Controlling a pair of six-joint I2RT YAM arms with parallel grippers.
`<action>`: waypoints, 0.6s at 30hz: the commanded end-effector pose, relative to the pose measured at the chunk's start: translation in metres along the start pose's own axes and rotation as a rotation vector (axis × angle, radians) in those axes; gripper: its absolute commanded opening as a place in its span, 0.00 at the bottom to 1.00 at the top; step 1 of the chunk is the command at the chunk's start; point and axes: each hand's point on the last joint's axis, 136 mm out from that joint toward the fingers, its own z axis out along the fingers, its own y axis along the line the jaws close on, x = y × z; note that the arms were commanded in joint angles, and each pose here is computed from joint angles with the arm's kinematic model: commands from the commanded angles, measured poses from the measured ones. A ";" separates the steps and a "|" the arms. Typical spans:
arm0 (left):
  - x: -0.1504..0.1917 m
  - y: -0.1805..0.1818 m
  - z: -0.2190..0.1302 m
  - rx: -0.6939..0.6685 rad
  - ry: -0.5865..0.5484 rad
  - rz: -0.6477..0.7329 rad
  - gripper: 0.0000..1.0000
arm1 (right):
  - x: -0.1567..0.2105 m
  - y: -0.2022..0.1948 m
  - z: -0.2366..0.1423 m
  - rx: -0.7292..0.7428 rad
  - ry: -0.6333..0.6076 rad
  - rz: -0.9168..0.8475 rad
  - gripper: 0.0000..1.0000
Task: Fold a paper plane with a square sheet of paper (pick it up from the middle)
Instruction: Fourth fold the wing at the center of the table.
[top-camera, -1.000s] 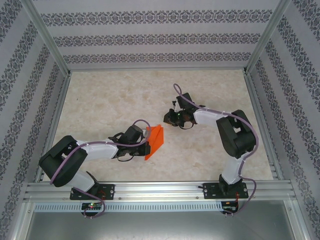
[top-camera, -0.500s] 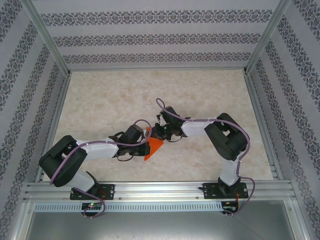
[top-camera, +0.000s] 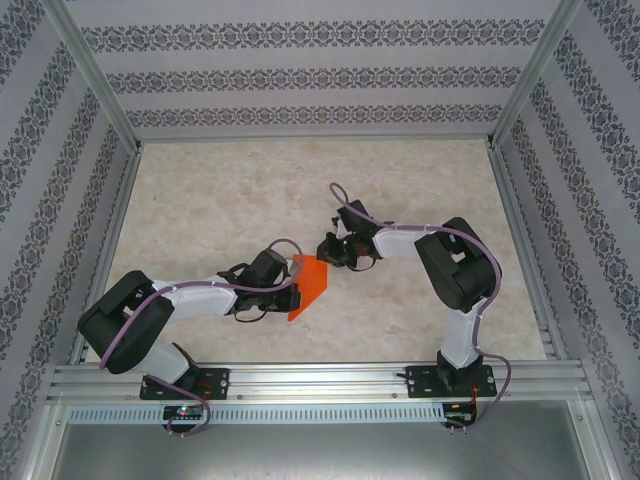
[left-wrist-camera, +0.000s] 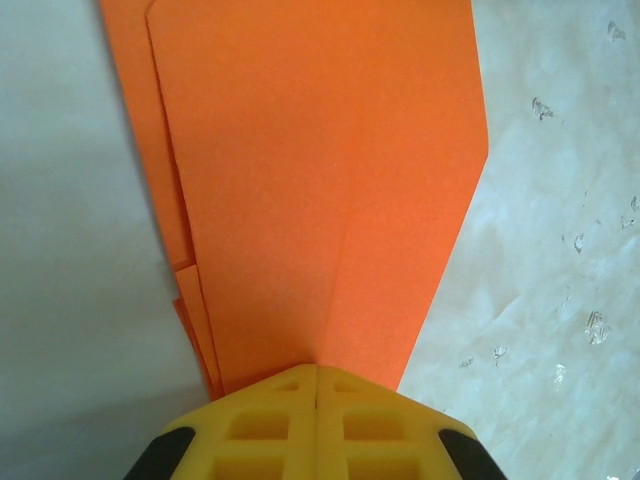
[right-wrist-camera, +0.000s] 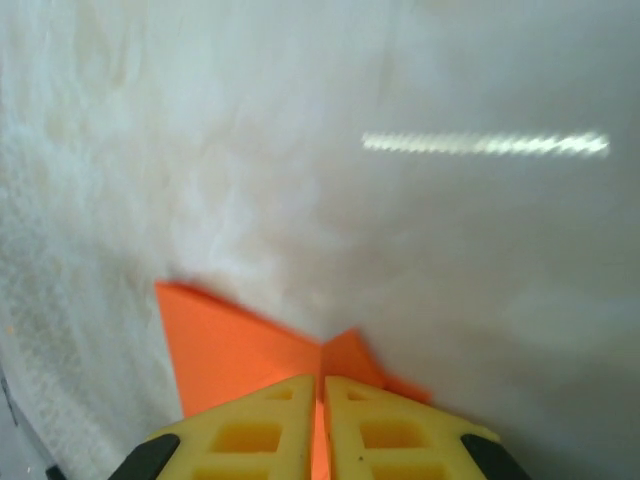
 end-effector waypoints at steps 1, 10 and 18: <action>0.074 0.066 -0.002 -0.248 0.248 -0.055 0.00 | -0.019 -0.031 -0.003 0.138 -0.038 -0.009 0.13; 0.074 0.064 -0.002 -0.239 0.249 -0.053 0.00 | -0.032 0.017 -0.048 0.036 -0.115 -0.076 0.15; 0.070 0.060 -0.001 -0.224 0.242 -0.041 0.00 | 0.014 0.070 -0.041 -0.154 -0.057 -0.101 0.15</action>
